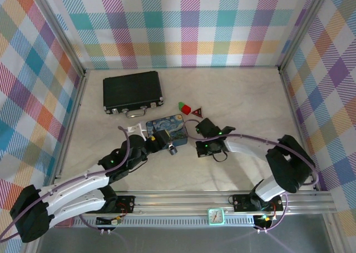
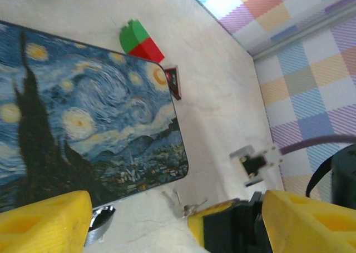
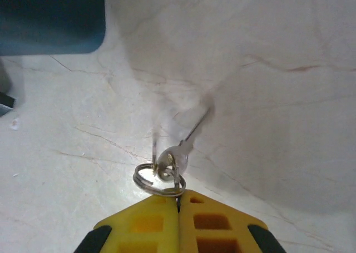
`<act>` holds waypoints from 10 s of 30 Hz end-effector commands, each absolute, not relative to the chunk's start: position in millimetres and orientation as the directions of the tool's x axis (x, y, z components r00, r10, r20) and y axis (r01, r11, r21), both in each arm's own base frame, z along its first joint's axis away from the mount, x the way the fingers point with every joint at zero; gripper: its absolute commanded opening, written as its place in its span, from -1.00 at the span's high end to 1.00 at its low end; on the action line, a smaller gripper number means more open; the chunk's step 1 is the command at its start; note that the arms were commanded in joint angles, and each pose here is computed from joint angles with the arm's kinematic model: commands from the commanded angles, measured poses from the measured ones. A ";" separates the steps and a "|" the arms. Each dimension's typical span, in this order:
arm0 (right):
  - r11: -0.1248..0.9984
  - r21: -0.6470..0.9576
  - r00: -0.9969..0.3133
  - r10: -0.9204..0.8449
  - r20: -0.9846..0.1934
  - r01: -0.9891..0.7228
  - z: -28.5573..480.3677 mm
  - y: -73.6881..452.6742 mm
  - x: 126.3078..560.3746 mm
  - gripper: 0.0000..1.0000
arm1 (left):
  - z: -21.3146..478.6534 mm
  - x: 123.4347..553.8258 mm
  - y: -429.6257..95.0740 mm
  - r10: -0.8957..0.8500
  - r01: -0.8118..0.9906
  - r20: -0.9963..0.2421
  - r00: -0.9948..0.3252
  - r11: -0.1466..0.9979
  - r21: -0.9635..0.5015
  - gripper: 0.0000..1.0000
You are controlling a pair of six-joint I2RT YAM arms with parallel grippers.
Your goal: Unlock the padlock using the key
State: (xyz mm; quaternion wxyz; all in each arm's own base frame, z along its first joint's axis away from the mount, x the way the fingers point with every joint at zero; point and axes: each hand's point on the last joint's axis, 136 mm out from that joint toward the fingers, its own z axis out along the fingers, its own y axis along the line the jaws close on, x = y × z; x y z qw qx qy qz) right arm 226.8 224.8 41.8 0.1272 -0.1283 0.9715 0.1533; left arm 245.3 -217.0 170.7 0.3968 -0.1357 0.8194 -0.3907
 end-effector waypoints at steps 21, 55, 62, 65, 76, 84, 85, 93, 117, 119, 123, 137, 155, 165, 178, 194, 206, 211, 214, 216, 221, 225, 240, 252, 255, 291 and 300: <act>0.934 0.353 -0.994 -0.017 -0.107 -0.054 35.2 172.0 213.0 0.30 | 199.1 257.0 -268.1 -0.478 0.215 -0.525 -0.704 0.562 -0.799 -0.59; 0.996 0.086 -0.993 0.025 -0.115 0.015 6.8 158.3 216.2 0.08 | 202.2 261.4 -234.0 -0.531 0.153 -0.568 -0.629 0.632 -0.760 -0.63; 0.995 0.103 -0.990 0.024 -0.142 0.009 17.7 165.2 216.9 0.07 | 200.9 261.9 -231.9 -0.533 0.149 -0.569 -0.626 0.635 -0.758 -0.64; 0.996 0.089 -0.992 0.022 -0.127 0.011 12.7 165.3 214.1 0.09 | 201.0 262.0 -232.4 -0.532 0.150 -0.568 -0.628 0.633 -0.759 -0.64; 0.997 0.046 -0.997 0.068 -0.042 0.066 -31.1 160.8 203.1 0.84 | 202.2 260.4 -227.2 -0.538 0.145 -0.570 -0.621 0.635 -0.758 -0.64; 0.985 0.169 -0.986 0.066 -0.152 0.040 1.3 178.5 223.3 1.00 | 209.9 258.2 -242.0 -0.502 0.210 -0.575 -0.646 0.608 -0.766 -0.64; 0.978 0.205 -0.982 0.072 -0.175 0.035 10.7 182.7 228.0 1.00 | 211.1 257.5 -246.4 -0.489 0.225 -0.577 -0.654 0.602 -0.766 -0.63; 0.909 0.416 -0.951 0.151 -0.269 0.027 69.3 199.6 245.6 1.00 | 210.9 253.3 -283.2 -0.444 0.286 -0.543 -0.713 0.522 -0.804 -0.51; 0.717 0.696 -0.828 0.408 -0.384 0.030 180.1 199.5 281.3 1.00 | 196.1 281.8 -353.9 -0.718 0.000 -0.139 -0.682 0.190 -0.982 -0.44; 0.695 0.718 -0.815 0.431 -0.388 0.026 187.0 199.8 282.1 1.00 | 199.5 287.1 -358.3 -0.742 -0.009 -0.090 -0.664 0.127 -0.992 -0.43; 0.683 0.730 -0.796 0.452 -0.403 0.018 195.3 197.2 282.3 1.00 | 203.3 291.7 -368.6 -0.745 -0.012 -0.065 -0.664 0.097 -0.995 -0.43; 0.630 0.777 -0.804 0.459 -0.378 -0.006 200.6 206.4 281.7 1.00 | 201.6 298.0 -385.7 -0.742 -0.056 0.040 -0.669 -0.004 -0.998 -0.20; 0.557 0.780 -0.898 0.128 -0.421 -0.286 195.6 227.1 270.9 1.00 | 204.2 271.4 -348.3 -0.560 0.201 -0.258 -0.787 0.163 -0.966 -0.17; 0.337 0.852 -0.903 0.013 -0.430 -0.401 222.2 240.1 275.0 1.00 | 222.2 233.6 -351.2 -0.273 0.448 -0.529 -0.804 0.308 -0.839 0.06; 0.217 0.868 -0.894 -0.092 -0.438 -0.447 236.9 246.2 255.1 1.00 | 241.9 251.2 -338.4 -0.303 0.496 -0.560 -0.771 0.265 -0.827 0.16; 0.175 0.873 -0.890 -0.121 -0.440 -0.456 236.1 249.3 251.7 1.00 | 270.2 275.3 -350.7 -0.351 0.501 -0.534 -0.769 0.187 -0.845 0.10; 0.167 0.873 -0.888 -0.123 -0.443 -0.458 236.5 249.7 251.7 1.00 | 265.7 274.4 -357.6 -0.336 0.491 -0.517 -0.788 0.166 -0.855 0.61; 0.161 0.873 -0.887 -0.126 -0.444 -0.460 237.7 250.1 251.4 1.00 | 265.7 274.5 -358.6 -0.335 0.491 -0.516 -0.788 0.164 -0.856 0.87; 0.158 0.872 -0.885 -0.126 -0.447 -0.463 239.5 250.2 251.0 1.00 | 263.8 274.6 -359.1 -0.331 0.487 -0.514 -0.791 0.167 -0.857 0.97; 0.156 0.870 -0.883 -0.126 -0.453 -0.468 241.6 250.3 250.7 1.00 | 262.7 274.7 -359.1 -0.330 0.483 -0.511 -0.793 0.171 -0.859 1.00; 0.202 0.847 -0.871 -0.107 -0.480 -0.492 246.0 246.9 252.2 0.48 | 263.6 275.2 -353.6 -0.351 0.481 -0.516 -0.781 0.188 -0.856 1.00; 0.278 0.805 -0.847 -0.068 -0.528 -0.524 251.8 239.1 252.0 -0.03 | 264.1 275.5 -346.5 -0.361 0.489 -0.539 -0.761 0.226 -0.842 1.00; 0.280 0.763 -0.793 0.007 -0.609 -0.583 243.6 252.6 240.6 0.05 | 270.1 275.3 -342.6 -0.402 0.493 -0.529 -0.747 0.198 -0.847 1.00; 0.276 0.764 -0.798 -0.017 -0.602 -0.583 235.8 263.2 240.0 0.67 | 272.7 275.2 -342.0 -0.419 0.489 -0.517 -0.746 0.183 -0.853 1.00; 0.287 0.755 -0.792 -0.022 -0.610 -0.589 236.4 262.0 239.2 0.97 | 273.5 275.4 -340.6 -0.426 0.485 -0.513 -0.745 0.183 -0.855 1.00; 0.722 -0.187 -0.298 -0.488 -0.820 -0.666 214.5 251.8 285.4 1.00 | 239.7 299.0 -339.0 -0.639 -0.035 -0.188 -0.746 0.319 -0.947 0.31; 0.712 -0.179 -0.290 -0.484 -0.826 -0.679 217.1 254.7 282.3 1.00 | 237.7 306.5 -351.1 -0.626 -0.037 -0.189 -0.757 0.329 -0.944 0.40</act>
